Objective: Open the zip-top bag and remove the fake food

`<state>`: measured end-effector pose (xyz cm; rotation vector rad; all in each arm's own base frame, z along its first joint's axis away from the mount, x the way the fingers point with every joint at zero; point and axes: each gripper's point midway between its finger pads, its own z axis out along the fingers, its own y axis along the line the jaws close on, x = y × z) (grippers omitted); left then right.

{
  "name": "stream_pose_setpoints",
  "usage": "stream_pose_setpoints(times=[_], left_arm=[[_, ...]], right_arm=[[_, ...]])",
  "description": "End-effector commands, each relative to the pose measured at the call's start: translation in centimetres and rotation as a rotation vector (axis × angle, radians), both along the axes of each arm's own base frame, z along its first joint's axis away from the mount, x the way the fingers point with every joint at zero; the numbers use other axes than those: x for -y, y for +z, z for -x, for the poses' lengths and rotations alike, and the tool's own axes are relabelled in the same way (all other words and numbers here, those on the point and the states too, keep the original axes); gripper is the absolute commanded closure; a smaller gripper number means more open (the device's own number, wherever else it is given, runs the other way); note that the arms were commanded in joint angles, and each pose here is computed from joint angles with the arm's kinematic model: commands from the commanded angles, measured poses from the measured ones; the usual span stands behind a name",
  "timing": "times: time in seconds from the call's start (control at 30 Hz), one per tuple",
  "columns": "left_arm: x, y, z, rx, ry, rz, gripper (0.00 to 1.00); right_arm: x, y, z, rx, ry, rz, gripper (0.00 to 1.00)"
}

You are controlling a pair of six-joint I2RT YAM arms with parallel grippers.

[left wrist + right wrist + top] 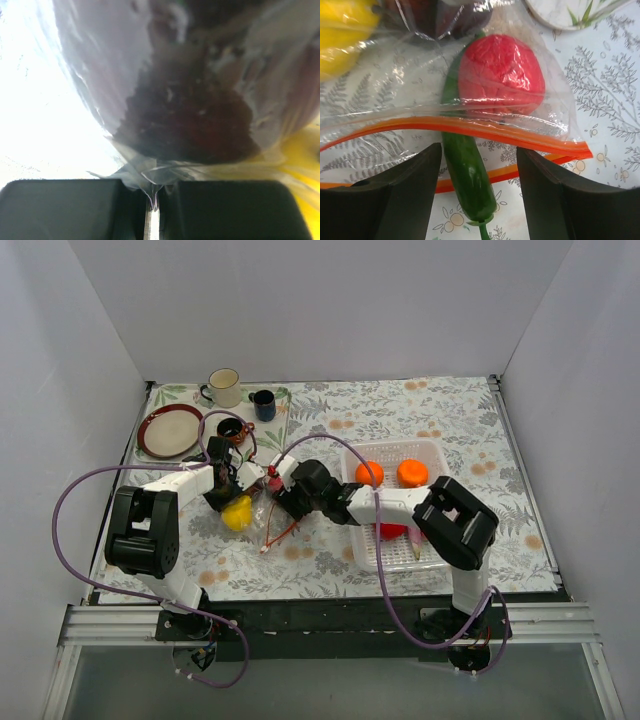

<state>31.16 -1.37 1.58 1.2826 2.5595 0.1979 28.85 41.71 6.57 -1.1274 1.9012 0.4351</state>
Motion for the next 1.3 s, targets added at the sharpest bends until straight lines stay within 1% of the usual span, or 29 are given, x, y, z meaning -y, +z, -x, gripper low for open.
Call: stream_pose_setpoints(times=[0.0, 0.07, 0.1, 0.17, 0.27, 0.3, 0.33, 0.37, 0.43, 0.5, 0.53, 0.57, 0.6, 0.63, 0.67, 0.73, 0.8, 0.83, 0.87, 0.9, 1.0, 1.03, 1.07, 1.1, 1.13, 1.17, 1.2, 1.23, 1.27], left_arm=[[2.0, -3.5, 4.6, -0.186, -0.002, 0.118, 1.00], [2.0, -3.7, 4.5, -0.183, -0.003, 0.116, 1.00], [1.9, -3.8, 4.6, -0.179, 0.003, 0.114, 1.00], [2.0, -3.6, 4.3, -0.167, 0.006, 0.119, 1.00], [2.1, -3.3, 4.2, -0.164, 0.012, 0.121, 1.00], [2.0, -3.2, 4.1, -0.162, 0.015, 0.122, 1.00], [2.0, -3.2, 4.2, -0.164, 0.017, 0.122, 1.00], [2.1, -3.2, 4.2, -0.164, 0.016, 0.124, 1.00], [2.0, -3.2, 4.2, -0.165, 0.019, 0.121, 1.00], [2.0, -3.3, 4.1, -0.165, 0.017, 0.119, 1.00], [2.0, -3.3, 4.1, -0.167, 0.019, 0.120, 1.00], [2.1, -3.4, 4.1, -0.168, 0.017, 0.121, 1.00], [2.1, -3.5, 4.2, -0.176, 0.019, 0.122, 1.00], [2.1, -3.5, 4.1, -0.177, 0.017, 0.123, 1.00], [2.2, -3.5, 4.0, -0.175, 0.018, 0.125, 1.00], [2.2, -3.6, 3.9, -0.181, 0.021, 0.128, 1.00], [2.3, -3.6, 3.8, -0.183, 0.019, 0.130, 1.00], [2.4, -3.7, 3.9, -0.188, 0.020, 0.131, 1.00], [2.4, -3.6, 3.9, -0.188, 0.021, 0.133, 1.00], [2.4, -3.6, 3.9, -0.187, 0.020, 0.138, 1.00], [2.4, -3.7, 4.0, -0.192, 0.019, 0.135, 1.00], [2.5, -3.7, 4.0, -0.194, 0.022, 0.137, 1.00], [2.4, -3.7, 4.0, -0.194, 0.024, 0.137, 1.00], [2.5, -3.7, 4.0, -0.194, 0.022, 0.138, 1.00], [2.5, -3.6, 4.0, -0.194, 0.022, 0.138, 1.00], [2.6, -3.5, 4.0, -0.190, 0.019, 0.142, 1.00], [2.4, -3.6, 4.2, -0.196, 0.023, 0.140, 1.00], [2.5, -3.6, 4.2, -0.194, 0.020, 0.138, 1.00], [2.5, -3.4, 4.2, -0.191, 0.019, 0.138, 1.00]], right_arm=[[-0.1, -0.9, 0.4, -0.046, -0.004, -0.019, 0.35], [0.4, -1.7, 0.9, -0.068, -0.014, -0.008, 0.41], [0.7, -1.8, 0.9, -0.066, -0.021, -0.004, 0.49], [1.0, -1.6, 1.1, -0.070, -0.032, -0.011, 0.54], [1.2, 0.5, 0.9, -0.030, -0.032, -0.051, 0.71], [1.5, 1.1, 0.9, -0.019, -0.042, -0.060, 0.88], [1.7, 3.3, 0.8, 0.008, -0.050, -0.092, 0.97], [2.0, 4.2, 0.9, 0.018, -0.053, -0.103, 0.99], [3.3, 6.8, 1.4, 0.033, -0.072, -0.116, 0.99], [4.7, 8.1, 1.7, 0.021, -0.107, -0.091, 0.99], [5.4, 9.7, 2.1, 0.020, -0.119, -0.102, 0.99], [7.6, 8.6, 3.1, -0.025, -0.143, -0.003, 0.99], [8.4, 8.8, 3.6, -0.068, -0.196, -0.011, 0.99], [9.4, 9.7, 4.2, -0.078, -0.205, -0.014, 0.99], [10.6, 9.3, 5.2, -0.111, -0.209, 0.018, 0.99], [12.3, 9.6, 6.6, -0.154, -0.243, 0.006, 0.99], [14.7, 9.1, 7.5, -0.186, -0.322, 0.045, 0.99], [15.5, 9.8, 7.8, -0.180, -0.342, 0.028, 0.99], [16.7, 9.4, 8.0, -0.179, -0.380, 0.046, 0.99], [18.5, 9.4, 7.7, -0.162, -0.469, 0.070, 0.99], [21.6, 10.1, 6.7, -0.107, -0.620, 0.085, 0.99], [22.2, 10.0, 6.6, -0.094, -0.644, 0.093, 0.99], [22.8, 9.7, 6.2, -0.081, -0.667, 0.102, 0.95], [23.2, 9.6, 5.9, -0.062, -0.685, 0.114, 0.69], [23.2, 9.2, 5.6, -0.064, -0.690, 0.127, 0.55], [23.2, 9.1, 5.4, -0.062, -0.690, 0.139, 0.43], [23.0, 9.4, 5.2, -0.054, -0.695, 0.129, 0.13], [22.6, 9.5, 5.0, -0.054, -0.683, 0.123, 0.02], [21.3, 10.3, 4.4, -0.036, -0.661, 0.068, 0.01]])
